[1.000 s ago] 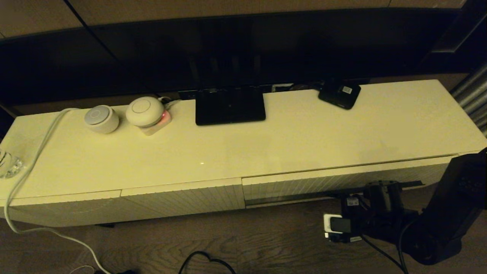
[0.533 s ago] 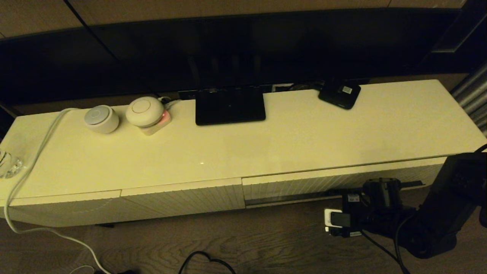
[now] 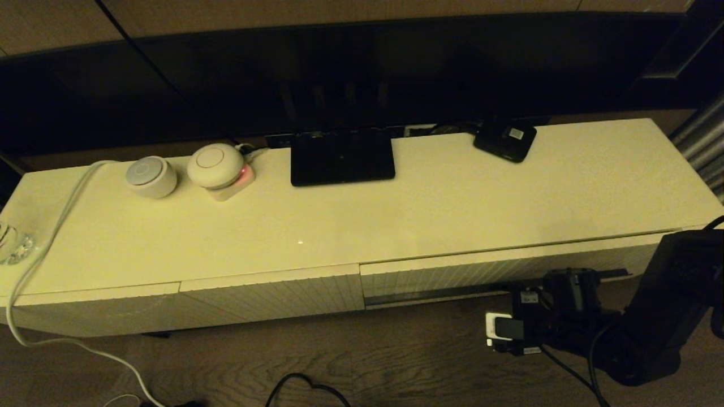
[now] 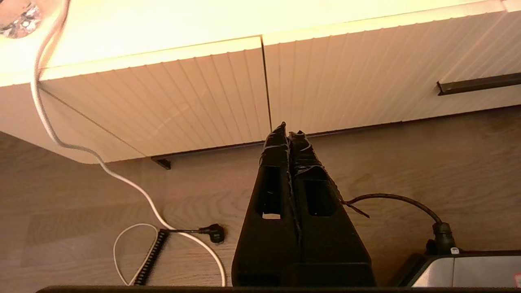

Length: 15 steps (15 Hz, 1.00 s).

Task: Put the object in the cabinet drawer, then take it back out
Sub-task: Open the drawer

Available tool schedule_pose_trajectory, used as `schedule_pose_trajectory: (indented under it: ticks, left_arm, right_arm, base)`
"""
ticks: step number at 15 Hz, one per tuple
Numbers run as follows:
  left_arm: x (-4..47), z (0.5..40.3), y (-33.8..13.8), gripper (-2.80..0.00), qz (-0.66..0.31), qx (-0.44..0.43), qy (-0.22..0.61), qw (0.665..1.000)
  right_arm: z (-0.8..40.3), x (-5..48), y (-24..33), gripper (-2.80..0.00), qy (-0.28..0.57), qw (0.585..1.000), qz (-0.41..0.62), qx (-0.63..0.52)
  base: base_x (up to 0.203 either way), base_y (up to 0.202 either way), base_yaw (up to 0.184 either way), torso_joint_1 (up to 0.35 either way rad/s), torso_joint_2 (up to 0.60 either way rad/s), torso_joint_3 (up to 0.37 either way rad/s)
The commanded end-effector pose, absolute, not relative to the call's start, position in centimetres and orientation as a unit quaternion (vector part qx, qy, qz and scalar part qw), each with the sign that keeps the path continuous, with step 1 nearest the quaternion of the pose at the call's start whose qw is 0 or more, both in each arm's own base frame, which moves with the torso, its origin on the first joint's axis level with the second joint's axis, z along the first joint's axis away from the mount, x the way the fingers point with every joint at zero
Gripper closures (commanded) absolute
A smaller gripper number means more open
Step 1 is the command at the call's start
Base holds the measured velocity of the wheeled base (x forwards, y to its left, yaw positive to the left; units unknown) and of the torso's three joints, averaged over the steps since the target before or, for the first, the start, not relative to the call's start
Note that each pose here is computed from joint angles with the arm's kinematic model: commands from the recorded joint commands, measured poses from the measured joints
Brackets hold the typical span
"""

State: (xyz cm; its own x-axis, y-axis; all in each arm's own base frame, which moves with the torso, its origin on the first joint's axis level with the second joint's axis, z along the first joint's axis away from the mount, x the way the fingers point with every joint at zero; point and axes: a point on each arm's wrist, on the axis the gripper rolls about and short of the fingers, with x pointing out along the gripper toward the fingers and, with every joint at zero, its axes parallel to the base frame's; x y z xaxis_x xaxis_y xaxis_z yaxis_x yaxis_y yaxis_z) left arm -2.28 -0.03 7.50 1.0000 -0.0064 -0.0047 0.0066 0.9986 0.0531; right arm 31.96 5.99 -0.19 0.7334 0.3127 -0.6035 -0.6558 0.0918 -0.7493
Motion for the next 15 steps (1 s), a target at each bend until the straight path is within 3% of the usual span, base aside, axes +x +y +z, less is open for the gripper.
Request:
schedule_pose_trajectory:
  ticks: [1,15]
  left_arm:
    - [-2.3,7.4,0.0,0.00,-0.003,0.026,0.004,1.000]
    - [-2.3,7.4,0.0,0.00,-0.003,0.026,0.004,1.000]
  right_arm:
    - [-0.8,31.3,6.0,-2.80,0.157,0.717,0.347,-0.584]
    - [-2.2,24.7,6.8,-2.80,0.190,0.684,0.405,-0.577]
  base:
    - [0.000,0.000,0.000,0.000,0.00,0.000]
    - [0.000,0.000,0.000,0.000,0.00,0.000]
